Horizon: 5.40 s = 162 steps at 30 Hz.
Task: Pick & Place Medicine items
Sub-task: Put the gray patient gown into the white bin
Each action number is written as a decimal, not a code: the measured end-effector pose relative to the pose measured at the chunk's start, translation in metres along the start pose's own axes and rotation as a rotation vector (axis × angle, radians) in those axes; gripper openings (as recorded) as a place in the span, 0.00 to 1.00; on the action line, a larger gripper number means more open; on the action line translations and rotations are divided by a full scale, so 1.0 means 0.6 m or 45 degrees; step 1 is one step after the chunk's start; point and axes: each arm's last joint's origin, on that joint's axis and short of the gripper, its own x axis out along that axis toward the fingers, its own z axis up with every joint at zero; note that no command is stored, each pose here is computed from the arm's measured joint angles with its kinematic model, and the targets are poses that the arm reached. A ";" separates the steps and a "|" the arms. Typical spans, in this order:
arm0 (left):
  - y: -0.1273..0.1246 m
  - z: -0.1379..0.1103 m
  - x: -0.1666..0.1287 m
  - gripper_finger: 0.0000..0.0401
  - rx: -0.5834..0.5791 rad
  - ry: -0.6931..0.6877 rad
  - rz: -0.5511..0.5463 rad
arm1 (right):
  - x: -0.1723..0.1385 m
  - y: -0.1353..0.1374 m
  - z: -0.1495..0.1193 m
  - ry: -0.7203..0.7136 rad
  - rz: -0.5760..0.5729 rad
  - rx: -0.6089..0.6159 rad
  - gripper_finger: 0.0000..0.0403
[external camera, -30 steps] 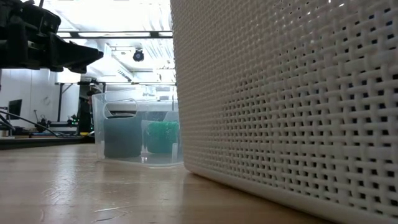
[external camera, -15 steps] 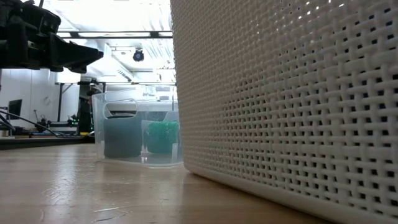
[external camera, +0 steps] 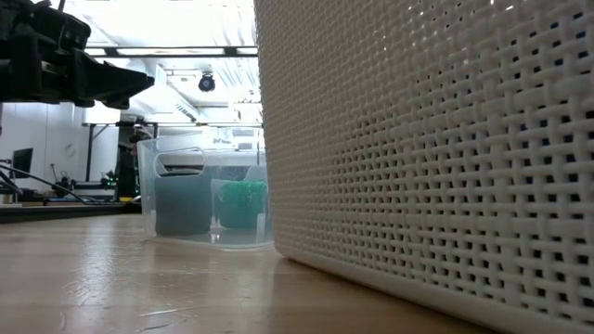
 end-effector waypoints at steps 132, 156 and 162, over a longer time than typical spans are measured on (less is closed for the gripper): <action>0.000 0.000 0.000 0.29 -0.002 0.002 -0.001 | 0.388 -0.044 -0.204 -0.415 -0.305 -0.185 0.64; 0.000 -0.001 0.000 0.29 -0.002 0.003 -0.001 | 0.388 -0.045 -0.205 -0.413 -0.302 -0.184 0.03; 0.000 -0.001 0.000 0.29 -0.002 0.003 -0.001 | 0.368 -0.045 -0.195 -0.490 -0.296 -0.164 0.03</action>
